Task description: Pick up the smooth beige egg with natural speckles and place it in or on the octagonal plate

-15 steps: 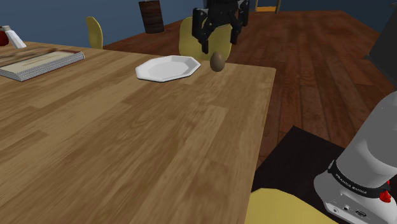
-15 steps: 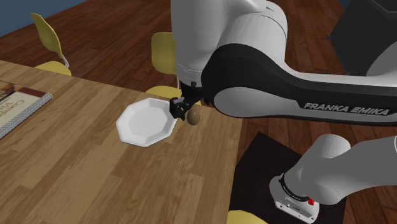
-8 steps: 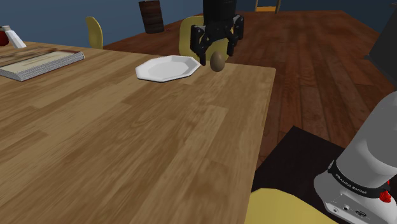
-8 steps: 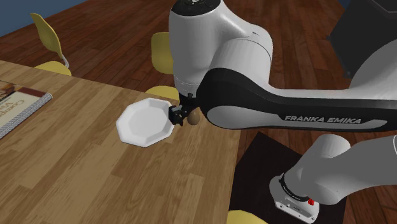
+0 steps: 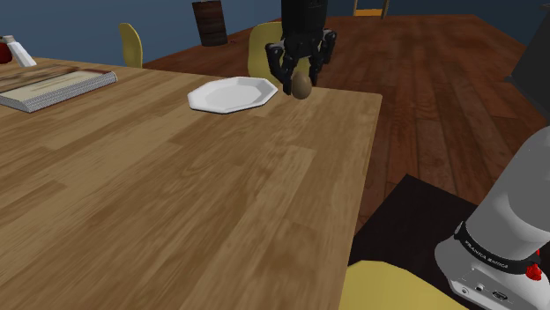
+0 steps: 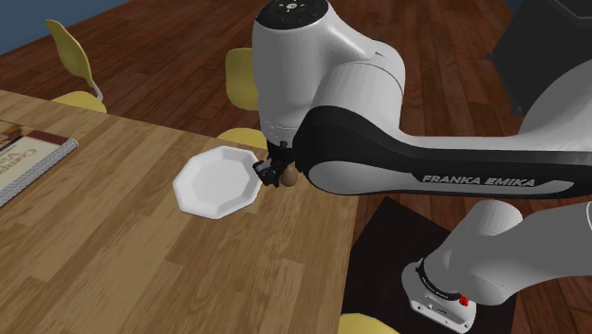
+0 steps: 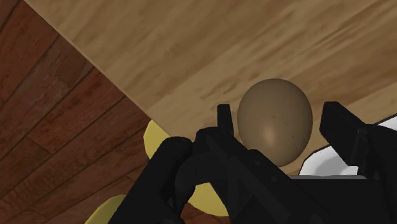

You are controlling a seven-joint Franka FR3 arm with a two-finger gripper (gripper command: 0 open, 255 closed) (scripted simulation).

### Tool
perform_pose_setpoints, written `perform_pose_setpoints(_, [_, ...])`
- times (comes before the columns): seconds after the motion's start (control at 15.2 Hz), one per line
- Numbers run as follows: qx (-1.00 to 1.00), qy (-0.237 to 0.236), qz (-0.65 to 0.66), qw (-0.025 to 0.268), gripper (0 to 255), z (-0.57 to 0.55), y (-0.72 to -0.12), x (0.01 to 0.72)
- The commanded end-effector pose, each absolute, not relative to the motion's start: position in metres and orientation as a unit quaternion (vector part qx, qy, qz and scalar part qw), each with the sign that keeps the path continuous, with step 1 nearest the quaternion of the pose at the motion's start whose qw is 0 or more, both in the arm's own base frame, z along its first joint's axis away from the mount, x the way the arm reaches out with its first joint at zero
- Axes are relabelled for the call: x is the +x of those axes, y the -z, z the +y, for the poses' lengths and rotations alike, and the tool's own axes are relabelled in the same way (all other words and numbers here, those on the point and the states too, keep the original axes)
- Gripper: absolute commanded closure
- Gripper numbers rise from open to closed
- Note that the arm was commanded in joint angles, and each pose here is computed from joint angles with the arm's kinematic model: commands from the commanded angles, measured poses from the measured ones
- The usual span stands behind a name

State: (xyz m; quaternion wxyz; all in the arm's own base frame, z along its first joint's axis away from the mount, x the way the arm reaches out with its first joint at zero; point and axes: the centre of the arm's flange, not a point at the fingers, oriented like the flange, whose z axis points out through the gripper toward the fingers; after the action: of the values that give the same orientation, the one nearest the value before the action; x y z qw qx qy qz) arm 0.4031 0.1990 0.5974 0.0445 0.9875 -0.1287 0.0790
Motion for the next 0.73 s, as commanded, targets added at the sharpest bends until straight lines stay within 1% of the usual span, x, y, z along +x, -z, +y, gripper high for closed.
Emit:
perform_pose_setpoints(0.0, [0.988, -0.079, -0.129, 0.044, 255, 0.199, -0.597, 0.403])
perform_pose_setpoints(0.53, [0.988, -0.079, -0.129, 0.044, 255, 0.199, -0.597, 0.403])
perform_pose_setpoints(0.66, [0.988, -0.079, -0.129, 0.044, 255, 0.199, -0.608, 0.403])
